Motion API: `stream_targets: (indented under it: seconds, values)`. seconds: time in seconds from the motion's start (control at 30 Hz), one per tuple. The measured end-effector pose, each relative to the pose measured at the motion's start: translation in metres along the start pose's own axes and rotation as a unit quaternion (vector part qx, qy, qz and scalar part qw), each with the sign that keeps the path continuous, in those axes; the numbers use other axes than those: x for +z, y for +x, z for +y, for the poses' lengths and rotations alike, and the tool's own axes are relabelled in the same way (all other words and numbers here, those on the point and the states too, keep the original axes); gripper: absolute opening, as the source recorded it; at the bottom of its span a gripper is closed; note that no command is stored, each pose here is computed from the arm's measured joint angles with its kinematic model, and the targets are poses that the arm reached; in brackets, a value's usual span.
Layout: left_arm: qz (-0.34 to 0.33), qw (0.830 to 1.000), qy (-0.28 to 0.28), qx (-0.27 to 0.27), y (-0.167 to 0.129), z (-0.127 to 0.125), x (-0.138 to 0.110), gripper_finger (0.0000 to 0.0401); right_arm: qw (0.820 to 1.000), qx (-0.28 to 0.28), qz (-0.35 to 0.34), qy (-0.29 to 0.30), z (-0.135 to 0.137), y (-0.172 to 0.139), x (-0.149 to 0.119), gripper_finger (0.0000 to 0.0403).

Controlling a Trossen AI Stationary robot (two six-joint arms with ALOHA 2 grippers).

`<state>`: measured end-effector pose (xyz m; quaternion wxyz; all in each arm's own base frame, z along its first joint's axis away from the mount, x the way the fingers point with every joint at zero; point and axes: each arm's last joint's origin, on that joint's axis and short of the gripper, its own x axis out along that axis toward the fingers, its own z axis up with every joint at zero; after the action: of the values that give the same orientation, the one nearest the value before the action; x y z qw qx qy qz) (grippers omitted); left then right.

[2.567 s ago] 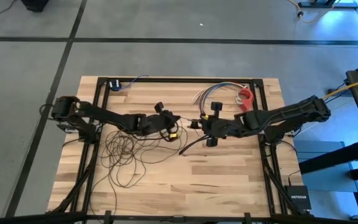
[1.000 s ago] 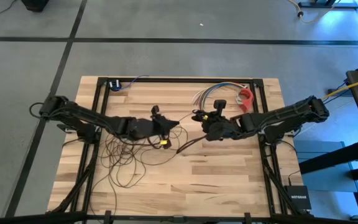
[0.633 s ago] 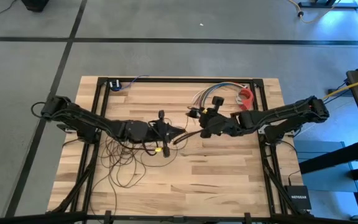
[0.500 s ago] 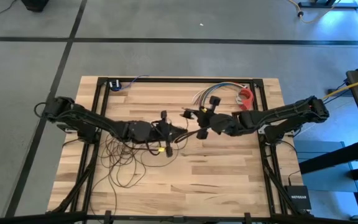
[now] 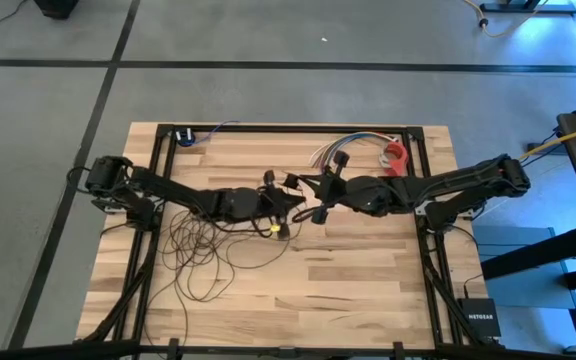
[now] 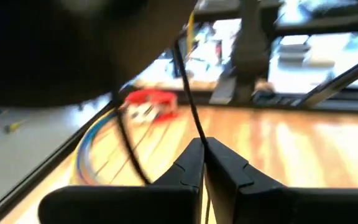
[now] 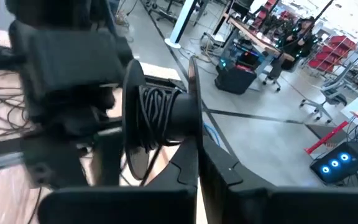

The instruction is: Coiling cords

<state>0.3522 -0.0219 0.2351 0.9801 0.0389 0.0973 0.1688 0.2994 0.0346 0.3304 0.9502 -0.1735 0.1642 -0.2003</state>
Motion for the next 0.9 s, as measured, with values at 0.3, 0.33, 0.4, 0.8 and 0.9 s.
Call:
stream_targets:
  seconds: [0.3, 0.33, 0.4, 0.8, 0.9]
  values:
    - [0.076, 0.994, 0.022, 0.079, 0.001, 0.013, -0.014, 0.0005, 0.998, 0.035, 0.045, -0.04, 0.009, -0.019, 0.0, 0.0003]
    - [0.078, 0.994, 0.026, 0.079, 0.001, 0.013, -0.014, 0.0005, 0.997, 0.041, 0.051, -0.045, 0.011, -0.021, -0.001, 0.0003]
    - [0.081, 0.993, 0.031, 0.078, 0.001, 0.013, -0.015, 0.0005, 0.995, 0.052, 0.064, -0.058, 0.015, -0.025, -0.003, 0.0003]
    - [0.088, 0.992, 0.064, 0.071, -0.002, 0.006, -0.018, 0.0006, 0.981, 0.077, 0.142, -0.109, 0.022, -0.036, -0.02, 0.0003]
    - [0.086, 0.992, 0.062, 0.073, -0.001, 0.007, -0.018, 0.0006, 0.973, 0.063, 0.175, -0.137, 0.023, -0.034, -0.028, 0.0003]
